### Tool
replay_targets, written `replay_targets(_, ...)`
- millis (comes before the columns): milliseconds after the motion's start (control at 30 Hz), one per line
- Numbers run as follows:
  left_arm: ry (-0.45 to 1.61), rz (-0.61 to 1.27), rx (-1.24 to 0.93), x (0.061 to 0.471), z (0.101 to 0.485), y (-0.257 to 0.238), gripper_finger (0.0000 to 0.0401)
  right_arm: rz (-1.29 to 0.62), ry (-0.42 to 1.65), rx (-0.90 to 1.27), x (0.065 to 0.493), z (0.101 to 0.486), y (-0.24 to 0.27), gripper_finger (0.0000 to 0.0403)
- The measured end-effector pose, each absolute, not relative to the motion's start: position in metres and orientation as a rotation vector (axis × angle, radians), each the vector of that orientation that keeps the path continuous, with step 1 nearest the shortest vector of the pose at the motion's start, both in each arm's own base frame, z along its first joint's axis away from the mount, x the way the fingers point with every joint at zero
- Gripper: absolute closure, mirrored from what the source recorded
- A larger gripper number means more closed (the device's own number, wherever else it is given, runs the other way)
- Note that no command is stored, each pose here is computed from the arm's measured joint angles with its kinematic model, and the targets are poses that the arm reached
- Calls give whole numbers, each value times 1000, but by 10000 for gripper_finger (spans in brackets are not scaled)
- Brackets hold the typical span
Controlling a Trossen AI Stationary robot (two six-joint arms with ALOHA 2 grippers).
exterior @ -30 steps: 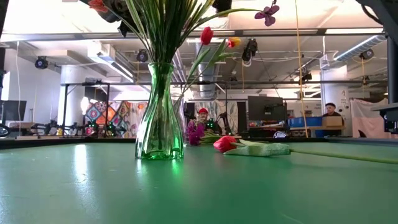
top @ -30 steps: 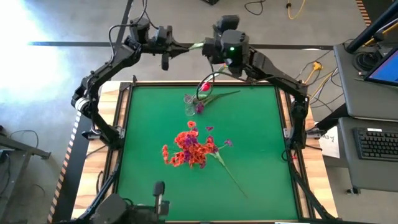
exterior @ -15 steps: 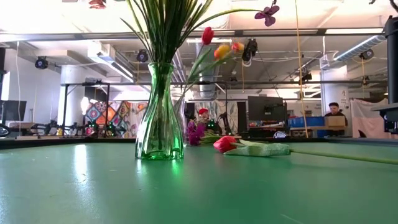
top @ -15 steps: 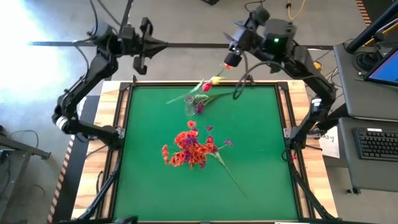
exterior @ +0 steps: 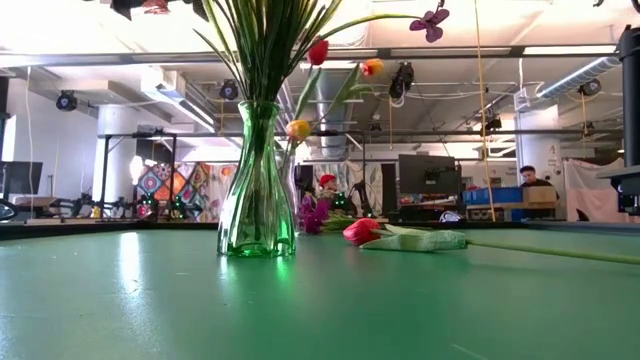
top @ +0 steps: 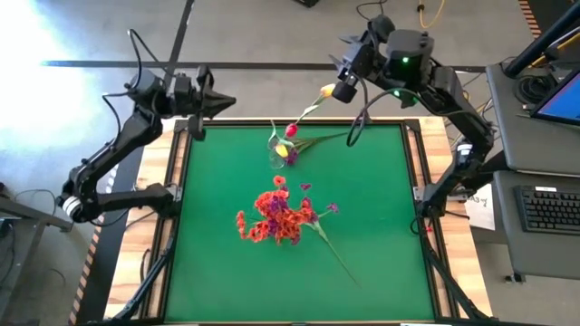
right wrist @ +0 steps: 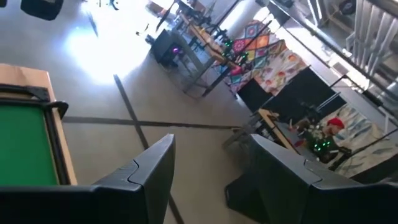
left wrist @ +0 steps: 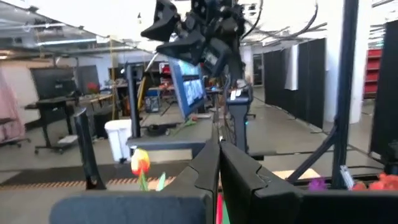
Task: Sort flowers into vase by color
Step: Put the yellow tulip into the transparent vase
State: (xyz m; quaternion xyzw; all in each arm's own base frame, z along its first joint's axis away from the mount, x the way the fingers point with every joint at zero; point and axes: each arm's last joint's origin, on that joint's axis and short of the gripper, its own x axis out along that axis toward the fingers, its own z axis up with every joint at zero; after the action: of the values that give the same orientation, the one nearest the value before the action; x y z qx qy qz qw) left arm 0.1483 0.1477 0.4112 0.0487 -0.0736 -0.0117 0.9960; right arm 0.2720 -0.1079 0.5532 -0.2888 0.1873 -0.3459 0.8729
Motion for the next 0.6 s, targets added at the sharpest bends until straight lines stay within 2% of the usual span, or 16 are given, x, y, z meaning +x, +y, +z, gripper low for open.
replay_targets(367, -102, -9, 45, 151, 391, 151, 401, -707, 444, -561, 274, 545, -109, 207)
replay_targets(600, -46, 23, 106, 147, 387, 156, 401, -702, 488, -488, 273, 538, -108, 207)
